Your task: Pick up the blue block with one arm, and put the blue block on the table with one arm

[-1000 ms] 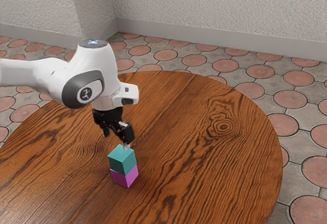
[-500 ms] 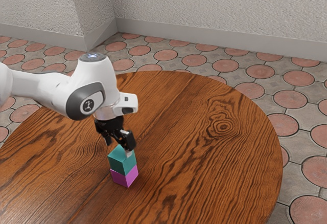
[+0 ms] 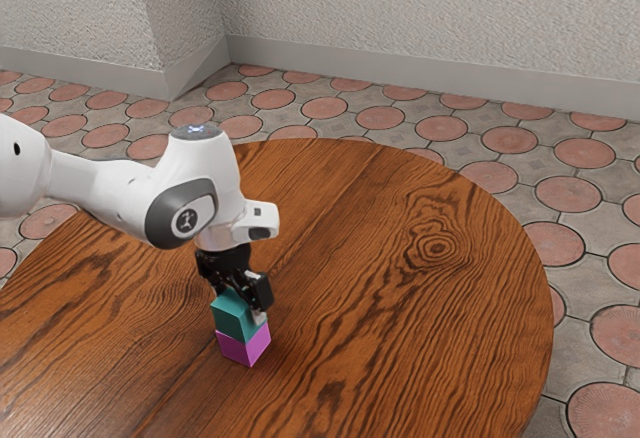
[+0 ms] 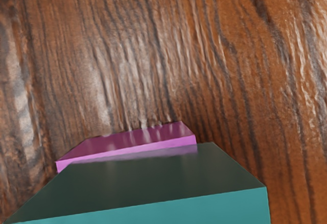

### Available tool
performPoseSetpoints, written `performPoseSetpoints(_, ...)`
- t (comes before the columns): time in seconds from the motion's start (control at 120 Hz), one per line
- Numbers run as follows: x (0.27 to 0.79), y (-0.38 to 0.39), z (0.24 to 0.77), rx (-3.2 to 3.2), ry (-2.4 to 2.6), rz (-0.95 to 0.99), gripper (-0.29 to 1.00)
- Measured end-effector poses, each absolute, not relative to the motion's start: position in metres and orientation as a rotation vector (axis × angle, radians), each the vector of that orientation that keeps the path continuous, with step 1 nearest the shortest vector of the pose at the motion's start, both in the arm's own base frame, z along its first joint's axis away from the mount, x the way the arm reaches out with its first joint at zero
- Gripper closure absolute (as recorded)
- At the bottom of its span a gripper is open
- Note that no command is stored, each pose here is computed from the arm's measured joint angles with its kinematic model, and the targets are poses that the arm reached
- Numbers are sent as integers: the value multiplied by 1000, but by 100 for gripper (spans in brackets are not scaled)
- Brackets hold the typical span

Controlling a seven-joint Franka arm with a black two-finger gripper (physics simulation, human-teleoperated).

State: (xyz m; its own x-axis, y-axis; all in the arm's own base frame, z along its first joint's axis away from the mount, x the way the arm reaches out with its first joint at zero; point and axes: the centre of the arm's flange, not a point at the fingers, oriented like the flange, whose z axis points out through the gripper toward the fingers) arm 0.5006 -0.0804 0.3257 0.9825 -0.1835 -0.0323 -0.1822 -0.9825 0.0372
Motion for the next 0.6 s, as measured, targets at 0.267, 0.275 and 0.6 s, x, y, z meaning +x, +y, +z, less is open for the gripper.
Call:
performPoseSetpoints(0.267, 501, -77, 325, 3094, -279, -55, 15)
performPoseSetpoints(0.275, 501, -77, 325, 3094, -279, -54, 16)
performPoseSetpoints(0.6, 514, -88, 346, 3096, -302, 20, 32)
